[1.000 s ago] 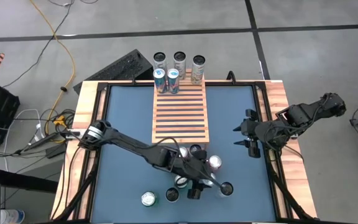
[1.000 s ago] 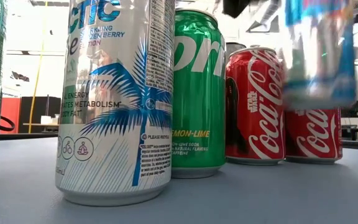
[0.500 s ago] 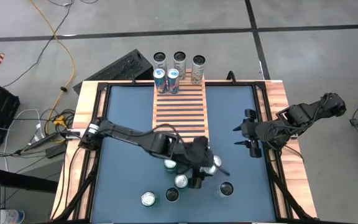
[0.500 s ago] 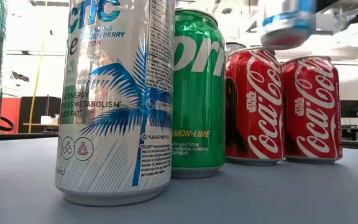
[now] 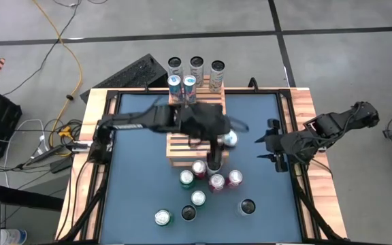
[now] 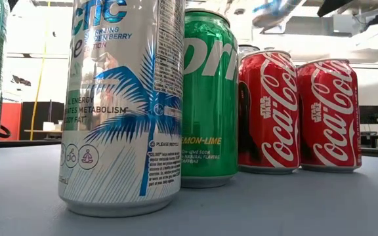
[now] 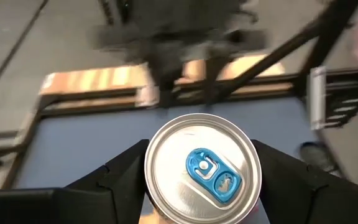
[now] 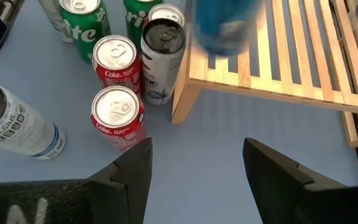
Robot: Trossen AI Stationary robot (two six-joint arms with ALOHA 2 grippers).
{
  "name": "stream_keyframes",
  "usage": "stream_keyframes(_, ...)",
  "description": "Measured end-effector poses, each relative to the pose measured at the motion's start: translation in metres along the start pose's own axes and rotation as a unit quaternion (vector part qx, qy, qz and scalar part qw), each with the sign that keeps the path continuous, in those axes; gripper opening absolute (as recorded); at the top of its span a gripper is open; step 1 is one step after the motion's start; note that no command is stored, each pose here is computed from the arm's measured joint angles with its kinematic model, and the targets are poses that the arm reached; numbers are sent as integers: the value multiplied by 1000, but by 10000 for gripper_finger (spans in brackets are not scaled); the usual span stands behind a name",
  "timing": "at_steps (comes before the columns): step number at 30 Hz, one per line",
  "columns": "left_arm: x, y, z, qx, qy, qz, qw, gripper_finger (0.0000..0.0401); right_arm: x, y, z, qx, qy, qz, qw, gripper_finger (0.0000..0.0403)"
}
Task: Place canned beverage on shelf
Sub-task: Put the blue soda can on the shelf aligned with the other blue soda can
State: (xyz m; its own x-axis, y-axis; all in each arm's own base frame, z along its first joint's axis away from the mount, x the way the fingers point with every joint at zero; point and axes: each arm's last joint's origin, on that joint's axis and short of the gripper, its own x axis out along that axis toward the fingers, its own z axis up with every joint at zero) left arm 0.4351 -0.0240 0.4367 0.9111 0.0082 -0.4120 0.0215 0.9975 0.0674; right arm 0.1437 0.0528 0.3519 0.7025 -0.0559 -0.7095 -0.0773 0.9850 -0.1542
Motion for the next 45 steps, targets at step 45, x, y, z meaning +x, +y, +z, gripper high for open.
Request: stream_keyframes(45, -45, 233, -57, -4, 56, 49, 997, 237, -3, -70, 1, 129, -33, -158, 978, 232)
